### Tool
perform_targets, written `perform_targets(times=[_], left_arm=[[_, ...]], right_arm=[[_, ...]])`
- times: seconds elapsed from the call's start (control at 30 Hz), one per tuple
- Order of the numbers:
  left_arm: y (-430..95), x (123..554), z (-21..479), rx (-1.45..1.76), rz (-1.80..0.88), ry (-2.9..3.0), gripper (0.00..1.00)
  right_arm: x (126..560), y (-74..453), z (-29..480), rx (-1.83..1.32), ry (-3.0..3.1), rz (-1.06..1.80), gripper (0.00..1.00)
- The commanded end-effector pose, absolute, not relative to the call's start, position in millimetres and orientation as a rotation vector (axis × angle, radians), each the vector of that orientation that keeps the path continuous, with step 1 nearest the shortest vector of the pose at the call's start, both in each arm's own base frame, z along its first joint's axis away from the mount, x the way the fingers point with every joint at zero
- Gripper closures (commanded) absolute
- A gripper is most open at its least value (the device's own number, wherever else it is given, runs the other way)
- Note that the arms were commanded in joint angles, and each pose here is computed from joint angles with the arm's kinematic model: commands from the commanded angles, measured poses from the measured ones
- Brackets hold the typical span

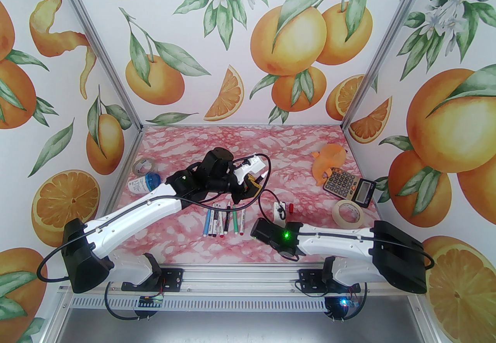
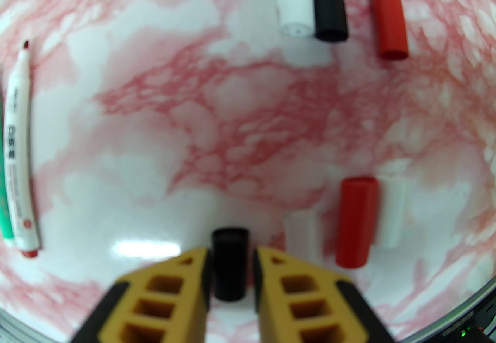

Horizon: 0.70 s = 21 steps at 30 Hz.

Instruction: Open the pen caps

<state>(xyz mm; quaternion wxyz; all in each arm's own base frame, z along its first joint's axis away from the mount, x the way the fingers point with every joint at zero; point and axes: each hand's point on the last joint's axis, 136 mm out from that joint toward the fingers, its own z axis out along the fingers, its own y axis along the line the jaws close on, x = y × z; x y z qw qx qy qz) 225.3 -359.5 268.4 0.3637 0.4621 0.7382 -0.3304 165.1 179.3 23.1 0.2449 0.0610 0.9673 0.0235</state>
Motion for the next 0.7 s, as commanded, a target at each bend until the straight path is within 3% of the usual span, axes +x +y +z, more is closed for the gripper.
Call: perform_targets(times=[0.0, 0.4, 0.53, 0.67], left_arm=[[-359.2, 223.9, 276.4, 1.190, -0.848, 1.868, 0.92], [-355.4, 236.0, 270.7, 1.115, -0.794, 1.900, 0.92], [-351.3, 248.8, 267.6, 1.042, -0.746, 1.940, 0.92], [-349.3, 257.7, 274.6, 0.946, -0.744, 1.998, 0.90]], right_arm=[[170.6, 176.3, 31.9, 0.152, 2.609, 0.046, 0.73], [178.9, 199.3, 90.8, -0.092, 2.489, 0.219, 0.61], [176.2, 195.6, 123.5, -0.157, 2.420, 0.304, 0.49], [167.1, 184.3, 157.6, -0.185, 2.358, 0.417, 0.25]])
